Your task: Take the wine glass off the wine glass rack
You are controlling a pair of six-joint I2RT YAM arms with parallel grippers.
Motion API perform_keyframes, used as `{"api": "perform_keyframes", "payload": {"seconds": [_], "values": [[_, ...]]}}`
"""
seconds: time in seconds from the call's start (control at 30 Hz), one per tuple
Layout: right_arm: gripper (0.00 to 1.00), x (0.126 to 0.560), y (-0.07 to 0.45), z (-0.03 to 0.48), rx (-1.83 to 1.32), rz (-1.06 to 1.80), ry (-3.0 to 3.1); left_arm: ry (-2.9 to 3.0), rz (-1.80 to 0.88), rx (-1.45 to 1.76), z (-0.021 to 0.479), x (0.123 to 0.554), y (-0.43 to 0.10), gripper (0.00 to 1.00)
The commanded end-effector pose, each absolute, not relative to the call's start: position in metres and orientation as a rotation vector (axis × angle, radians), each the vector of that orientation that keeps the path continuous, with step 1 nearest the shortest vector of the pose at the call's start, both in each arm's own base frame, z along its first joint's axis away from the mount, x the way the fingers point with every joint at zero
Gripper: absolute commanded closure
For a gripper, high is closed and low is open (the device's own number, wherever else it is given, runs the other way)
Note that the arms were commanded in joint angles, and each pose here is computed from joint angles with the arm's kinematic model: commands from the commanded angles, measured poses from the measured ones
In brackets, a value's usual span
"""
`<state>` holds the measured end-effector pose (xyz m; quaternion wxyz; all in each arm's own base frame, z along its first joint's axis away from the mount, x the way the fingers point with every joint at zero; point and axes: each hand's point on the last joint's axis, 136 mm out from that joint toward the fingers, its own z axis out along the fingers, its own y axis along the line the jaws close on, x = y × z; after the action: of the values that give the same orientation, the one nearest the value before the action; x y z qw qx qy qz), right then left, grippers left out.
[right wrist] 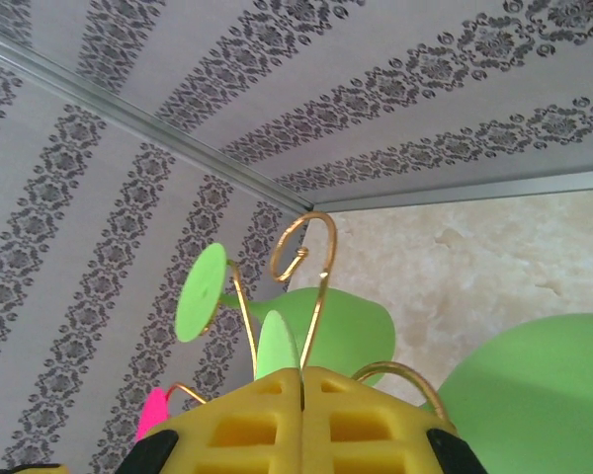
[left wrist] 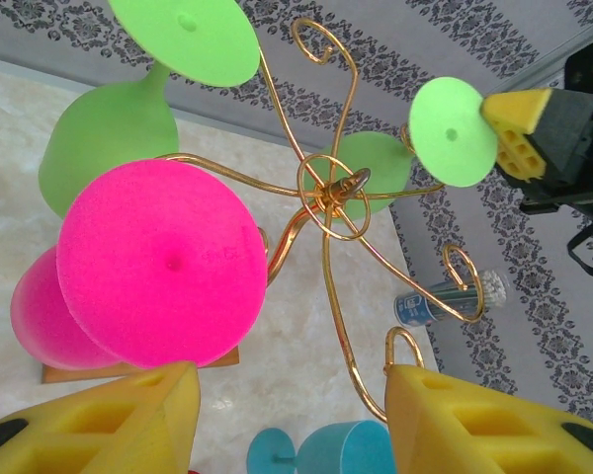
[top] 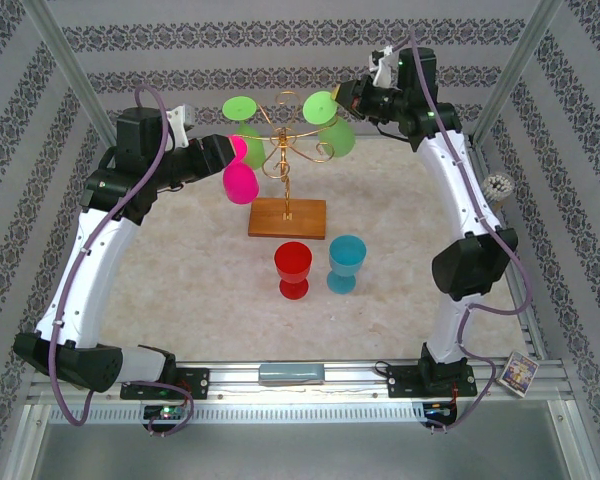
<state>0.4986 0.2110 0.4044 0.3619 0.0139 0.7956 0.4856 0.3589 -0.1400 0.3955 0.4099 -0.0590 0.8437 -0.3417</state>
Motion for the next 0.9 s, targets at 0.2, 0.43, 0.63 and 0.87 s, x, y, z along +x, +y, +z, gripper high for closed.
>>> {"api": "perform_keyframes", "payload": {"seconds": [0.2,0.43,0.63,0.87], "values": [[1.0,0.48,0.207,0.427,0.039,1.299,2.004,2.06,-0.887,-0.133,0.413,0.352,-0.138,0.47],[1.0,0.482,0.203,0.419,0.069,1.288,2.019,2.06,-0.884,-0.136,0.412,0.349,-0.136,0.47],[1.0,0.481,0.199,0.415,0.089,1.279,2.022,2.059,-0.882,-0.137,0.412,0.349,-0.136,0.47],[1.0,0.487,0.192,0.41,0.127,1.284,2.013,2.057,-0.887,-0.137,0.411,0.35,-0.136,0.47]]}}
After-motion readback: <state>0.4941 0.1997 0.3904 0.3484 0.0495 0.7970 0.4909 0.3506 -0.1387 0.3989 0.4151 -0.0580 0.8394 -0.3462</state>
